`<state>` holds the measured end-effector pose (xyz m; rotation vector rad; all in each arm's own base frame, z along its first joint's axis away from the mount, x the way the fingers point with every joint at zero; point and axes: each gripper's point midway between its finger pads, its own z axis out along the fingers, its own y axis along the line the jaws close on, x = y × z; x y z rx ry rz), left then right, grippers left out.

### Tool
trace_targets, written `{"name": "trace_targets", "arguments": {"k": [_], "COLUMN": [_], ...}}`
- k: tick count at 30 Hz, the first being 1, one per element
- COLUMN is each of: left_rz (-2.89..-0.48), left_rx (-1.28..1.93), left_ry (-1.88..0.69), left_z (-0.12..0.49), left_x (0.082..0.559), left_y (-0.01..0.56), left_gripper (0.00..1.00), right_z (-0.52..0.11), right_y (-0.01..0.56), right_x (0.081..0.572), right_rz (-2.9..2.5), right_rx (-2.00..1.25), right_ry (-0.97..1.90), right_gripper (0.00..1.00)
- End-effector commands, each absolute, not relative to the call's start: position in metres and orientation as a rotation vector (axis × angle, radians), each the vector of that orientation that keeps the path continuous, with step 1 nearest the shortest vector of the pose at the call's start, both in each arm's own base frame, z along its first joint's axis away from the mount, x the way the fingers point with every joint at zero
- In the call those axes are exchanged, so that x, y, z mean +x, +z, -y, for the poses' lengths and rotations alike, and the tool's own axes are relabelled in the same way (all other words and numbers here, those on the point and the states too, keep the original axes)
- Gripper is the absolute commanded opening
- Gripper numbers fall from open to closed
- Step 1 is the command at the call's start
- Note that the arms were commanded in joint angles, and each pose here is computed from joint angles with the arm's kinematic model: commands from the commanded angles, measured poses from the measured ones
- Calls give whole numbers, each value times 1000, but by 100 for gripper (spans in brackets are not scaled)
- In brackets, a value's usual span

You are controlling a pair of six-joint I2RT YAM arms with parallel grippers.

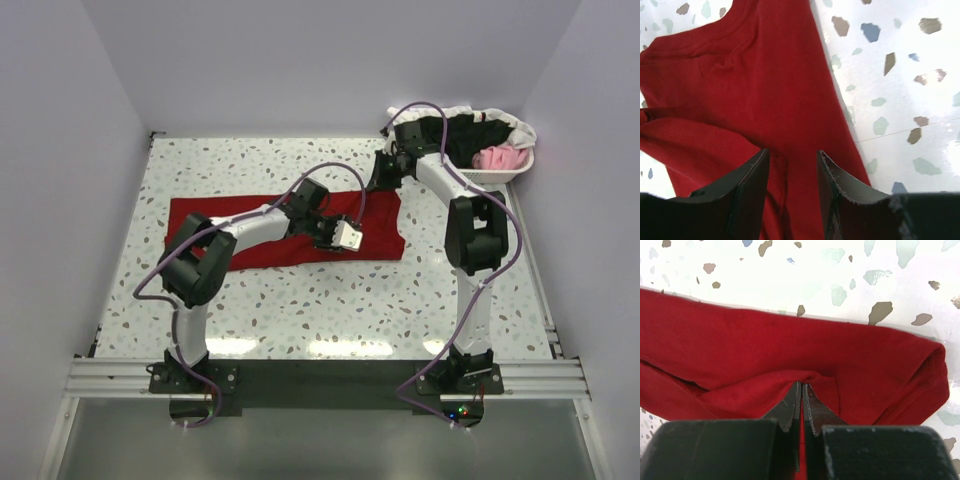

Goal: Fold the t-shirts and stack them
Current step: Fold the tshirt

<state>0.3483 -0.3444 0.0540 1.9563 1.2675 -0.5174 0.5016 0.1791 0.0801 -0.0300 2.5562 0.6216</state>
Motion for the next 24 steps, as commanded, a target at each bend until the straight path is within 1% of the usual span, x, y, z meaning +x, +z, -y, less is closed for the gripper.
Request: {"name": "trace_targets", "arguments": {"k": [1, 6, 9, 12, 13, 14, 15, 16, 18, 20, 24], "left_rz": [-1167, -1200, -1206, -1211, -1208, -1219, -1221, -1215, -1224, -1213, -1226], "left_rx": [1919, 1939, 1965, 1963, 1957, 1945, 1920, 1898, 1851, 1831, 1813], "left_ry": [-410, -351, -328, -306, -301, -301, -294, -292, -305, -311, -333], "left_z": [355, 351, 348, 346, 346, 344, 341, 340, 333, 327, 313], "left_x": [377, 388, 391, 396, 398, 400, 406, 409, 416, 420, 426], "left_y": [73, 58, 46, 43, 45, 47, 53, 62, 74, 90, 97], "left_gripper": [47, 47, 45, 33, 26, 22, 18, 12, 5, 0, 0], "right_z": [-180, -179, -179, -180, -180, -180, -180, -179, -180, -180, -180], "right_y": [88, 84, 85, 85, 86, 86, 86, 87, 88, 90, 91], "right_x": [508, 508, 508, 507, 507, 506, 505, 505, 504, 504, 503], "right_rz": [-2530, -2538, -2536, -2537, -2538, -2538, -2540, -2538, -2539, -2537, -2544], "right_rx": [-35, -34, -35, -39, -42, -45, -54, -54, -63, -67, -76], "right_ry": [642, 642, 644, 646, 648, 648, 643, 641, 644, 649, 650], "right_gripper": [0, 0, 0, 0, 0, 0, 0, 0, 0, 0, 0]}}
